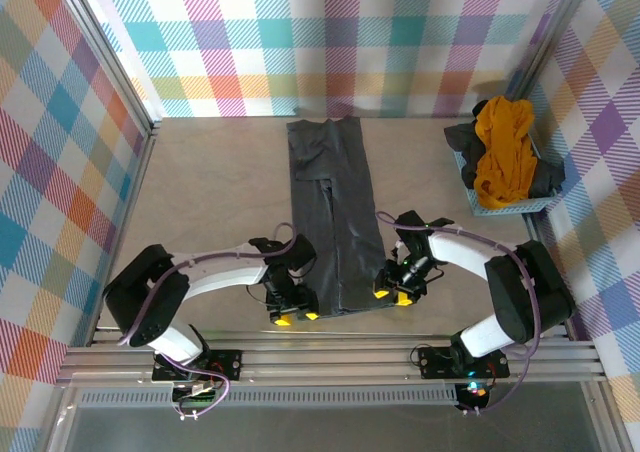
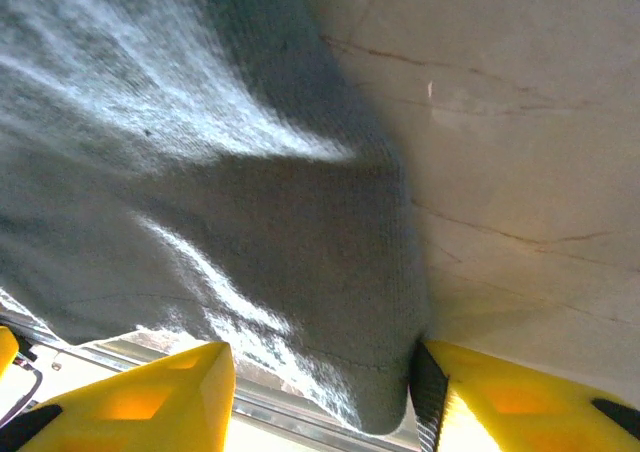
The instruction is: Fold and stack the t-shirts
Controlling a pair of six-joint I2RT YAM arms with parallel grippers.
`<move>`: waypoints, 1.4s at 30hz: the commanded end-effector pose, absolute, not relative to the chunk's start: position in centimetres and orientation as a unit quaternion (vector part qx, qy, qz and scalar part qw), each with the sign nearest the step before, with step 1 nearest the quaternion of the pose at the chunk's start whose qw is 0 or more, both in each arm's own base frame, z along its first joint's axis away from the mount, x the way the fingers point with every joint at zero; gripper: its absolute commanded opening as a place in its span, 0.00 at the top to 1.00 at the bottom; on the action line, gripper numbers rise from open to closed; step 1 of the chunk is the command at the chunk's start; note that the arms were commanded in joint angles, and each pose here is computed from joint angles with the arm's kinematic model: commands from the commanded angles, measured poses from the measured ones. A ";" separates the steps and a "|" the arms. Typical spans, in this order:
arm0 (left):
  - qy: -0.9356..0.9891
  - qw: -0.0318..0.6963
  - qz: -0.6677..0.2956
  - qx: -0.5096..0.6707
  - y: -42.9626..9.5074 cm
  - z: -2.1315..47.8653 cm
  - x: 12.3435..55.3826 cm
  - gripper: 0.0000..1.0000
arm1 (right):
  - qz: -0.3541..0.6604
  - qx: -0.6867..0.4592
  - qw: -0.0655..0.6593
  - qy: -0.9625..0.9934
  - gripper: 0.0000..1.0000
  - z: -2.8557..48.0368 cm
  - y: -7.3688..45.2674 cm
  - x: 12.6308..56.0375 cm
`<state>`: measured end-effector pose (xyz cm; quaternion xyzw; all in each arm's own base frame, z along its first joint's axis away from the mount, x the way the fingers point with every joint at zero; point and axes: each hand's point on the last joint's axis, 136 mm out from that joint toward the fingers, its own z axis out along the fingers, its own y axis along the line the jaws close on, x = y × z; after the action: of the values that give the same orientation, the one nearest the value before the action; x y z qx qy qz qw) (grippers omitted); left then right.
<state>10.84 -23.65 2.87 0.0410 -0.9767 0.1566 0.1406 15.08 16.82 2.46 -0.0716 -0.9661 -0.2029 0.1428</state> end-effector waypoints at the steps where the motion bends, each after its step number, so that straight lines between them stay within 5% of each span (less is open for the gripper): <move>1: -0.979 0.132 0.145 0.054 -23.4 2.0 10.8 0.38 | -0.191 -0.078 0.145 -0.968 0.50 1.8 16.6 14.9; 10: -0.978 0.088 0.177 0.065 -28.0 1.0 15.4 0.56 | -0.200 -0.078 0.142 -0.966 0.61 1.7 17.0 15.2; 19: -0.983 0.079 0.154 0.062 -26.4 1.7 14.9 0.99 | -0.214 -0.078 0.146 -0.963 1.00 2.6 17.4 14.4; 29: -0.975 0.087 0.196 0.050 -24.7 4.1 12.2 1.00 | -0.228 -0.052 0.193 -0.953 1.00 6.2 17.2 8.8; 42: -0.955 -0.046 0.263 0.129 -25.4 11.5 22.3 1.00 | -0.239 -0.091 0.074 -0.964 1.00 10.5 18.6 19.3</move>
<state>19.84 -26.33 10.50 0.1000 -0.9611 0.2566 -0.0207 17.11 18.60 9.91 -0.0750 -0.9631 -0.2412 0.0930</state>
